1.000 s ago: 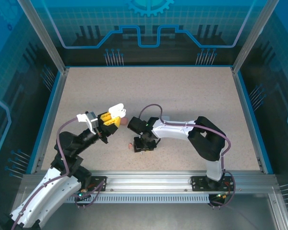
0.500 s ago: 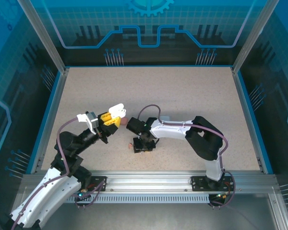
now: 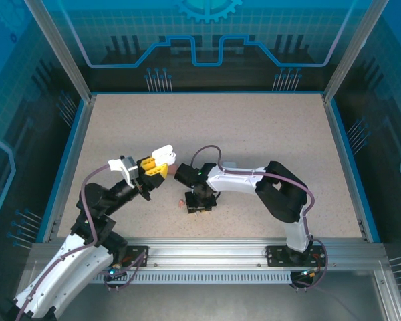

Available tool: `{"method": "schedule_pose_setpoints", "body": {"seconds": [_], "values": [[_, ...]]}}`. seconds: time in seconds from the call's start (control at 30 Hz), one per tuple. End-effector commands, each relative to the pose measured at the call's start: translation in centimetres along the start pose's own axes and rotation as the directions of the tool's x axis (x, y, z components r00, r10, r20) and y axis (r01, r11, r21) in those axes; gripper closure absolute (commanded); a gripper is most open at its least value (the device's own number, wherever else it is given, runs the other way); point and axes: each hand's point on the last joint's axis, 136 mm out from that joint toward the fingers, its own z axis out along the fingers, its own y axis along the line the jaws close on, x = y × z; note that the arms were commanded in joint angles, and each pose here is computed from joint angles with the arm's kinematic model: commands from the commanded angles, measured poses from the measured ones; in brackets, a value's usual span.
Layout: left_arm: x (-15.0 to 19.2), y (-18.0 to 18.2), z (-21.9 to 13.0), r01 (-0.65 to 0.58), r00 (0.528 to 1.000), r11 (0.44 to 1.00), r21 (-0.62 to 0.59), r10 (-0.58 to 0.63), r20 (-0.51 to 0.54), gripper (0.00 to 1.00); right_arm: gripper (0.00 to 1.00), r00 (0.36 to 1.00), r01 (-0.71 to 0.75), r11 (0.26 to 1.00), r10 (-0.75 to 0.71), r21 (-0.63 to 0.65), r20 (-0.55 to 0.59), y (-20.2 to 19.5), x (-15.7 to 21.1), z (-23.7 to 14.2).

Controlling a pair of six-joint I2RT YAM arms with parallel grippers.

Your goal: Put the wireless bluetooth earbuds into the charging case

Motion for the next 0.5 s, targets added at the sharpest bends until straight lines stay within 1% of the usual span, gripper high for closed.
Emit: {"method": "schedule_pose_setpoints", "body": {"seconds": [0.0, 0.27, 0.47], "values": [[-0.6, -0.4, -0.2, -0.031, 0.999, 0.999, 0.012, 0.031, 0.017, 1.00, 0.67, 0.999, 0.031, 1.000, -0.031, 0.000, 0.024, 0.4, -0.3, 0.8], [0.0, -0.2, -0.1, -0.015, 1.000, 1.000, 0.006, 0.015, 0.001, 1.00, 0.67, 0.990, 0.081, 0.997, -0.078, -0.015, 0.117, 0.4, -1.1, -1.6], [0.4, -0.1, 0.2, 0.005, 1.000, 1.000, 0.007, -0.005, -0.009, 1.00, 0.68, 0.962, 0.119, 0.993, -0.109, -0.025, 0.251, -0.2, -1.9, -5.4]]}}
